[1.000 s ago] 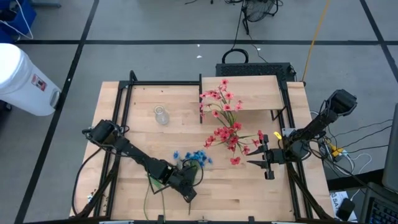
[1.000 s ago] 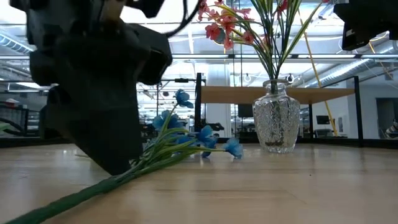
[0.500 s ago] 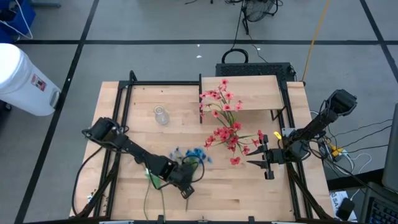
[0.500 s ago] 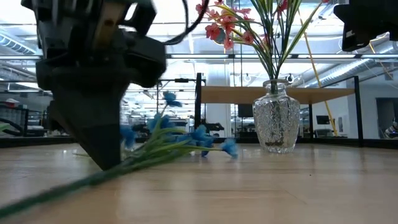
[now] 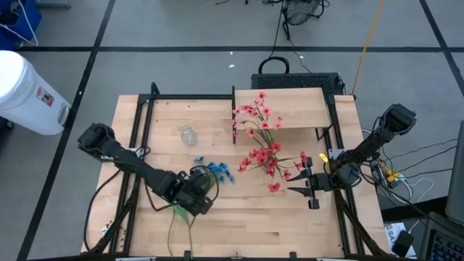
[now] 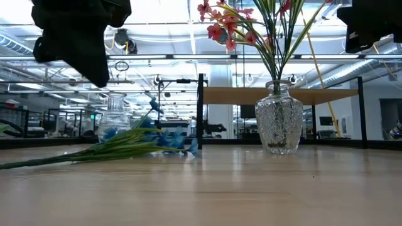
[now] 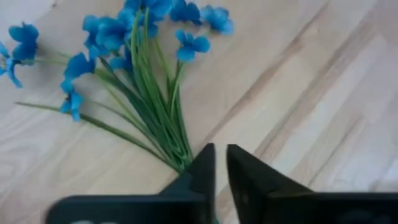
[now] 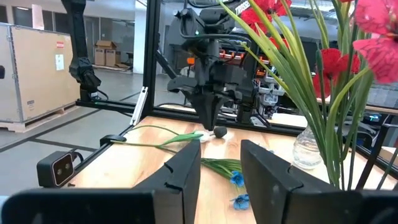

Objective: Pick and place flowers into a vace then onto a shelf
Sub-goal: Put the blue flowers into the left transparent vase

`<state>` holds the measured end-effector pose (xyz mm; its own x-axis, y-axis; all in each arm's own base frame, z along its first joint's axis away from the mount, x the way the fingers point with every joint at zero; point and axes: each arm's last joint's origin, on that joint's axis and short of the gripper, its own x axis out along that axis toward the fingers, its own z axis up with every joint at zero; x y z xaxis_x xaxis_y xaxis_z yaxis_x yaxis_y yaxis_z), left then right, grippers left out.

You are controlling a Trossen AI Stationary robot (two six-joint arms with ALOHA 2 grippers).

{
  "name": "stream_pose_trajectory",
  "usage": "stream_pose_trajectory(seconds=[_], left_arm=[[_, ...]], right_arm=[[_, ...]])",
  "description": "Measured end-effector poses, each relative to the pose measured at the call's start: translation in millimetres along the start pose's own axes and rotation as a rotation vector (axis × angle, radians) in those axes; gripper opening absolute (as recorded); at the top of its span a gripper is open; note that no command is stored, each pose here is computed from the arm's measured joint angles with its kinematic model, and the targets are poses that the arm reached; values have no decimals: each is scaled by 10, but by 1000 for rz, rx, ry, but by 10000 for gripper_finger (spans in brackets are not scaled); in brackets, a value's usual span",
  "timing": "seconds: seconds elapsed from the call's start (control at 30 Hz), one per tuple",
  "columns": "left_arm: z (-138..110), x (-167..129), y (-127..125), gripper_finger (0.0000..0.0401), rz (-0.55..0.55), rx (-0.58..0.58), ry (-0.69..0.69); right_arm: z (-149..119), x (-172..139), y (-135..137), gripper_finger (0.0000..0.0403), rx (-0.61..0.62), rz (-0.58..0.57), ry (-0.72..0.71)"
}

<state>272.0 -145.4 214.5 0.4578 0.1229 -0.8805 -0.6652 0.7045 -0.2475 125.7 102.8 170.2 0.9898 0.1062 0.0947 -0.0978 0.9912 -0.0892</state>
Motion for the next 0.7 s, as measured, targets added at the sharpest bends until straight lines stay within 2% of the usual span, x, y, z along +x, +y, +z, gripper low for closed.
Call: stream_pose_trajectory(seconds=[0.13,0.3,0.4,0.53,0.7], left_arm=[[-19,47,-23,111,-10,15,27],[-74,194,-27,206,41,10,47],[-127,303,-37,250,63,-3,95],[-194,469,-36,277,109,10,127],[-257,704,-10,274,167,27,182]], right_arm=[[-3,0,0,105,-1,0,2],[-9,0,2,105,5,1,8],[-9,0,1,105,15,1,8],[-8,0,1,105,16,1,7],[-9,0,1,105,16,1,8]])
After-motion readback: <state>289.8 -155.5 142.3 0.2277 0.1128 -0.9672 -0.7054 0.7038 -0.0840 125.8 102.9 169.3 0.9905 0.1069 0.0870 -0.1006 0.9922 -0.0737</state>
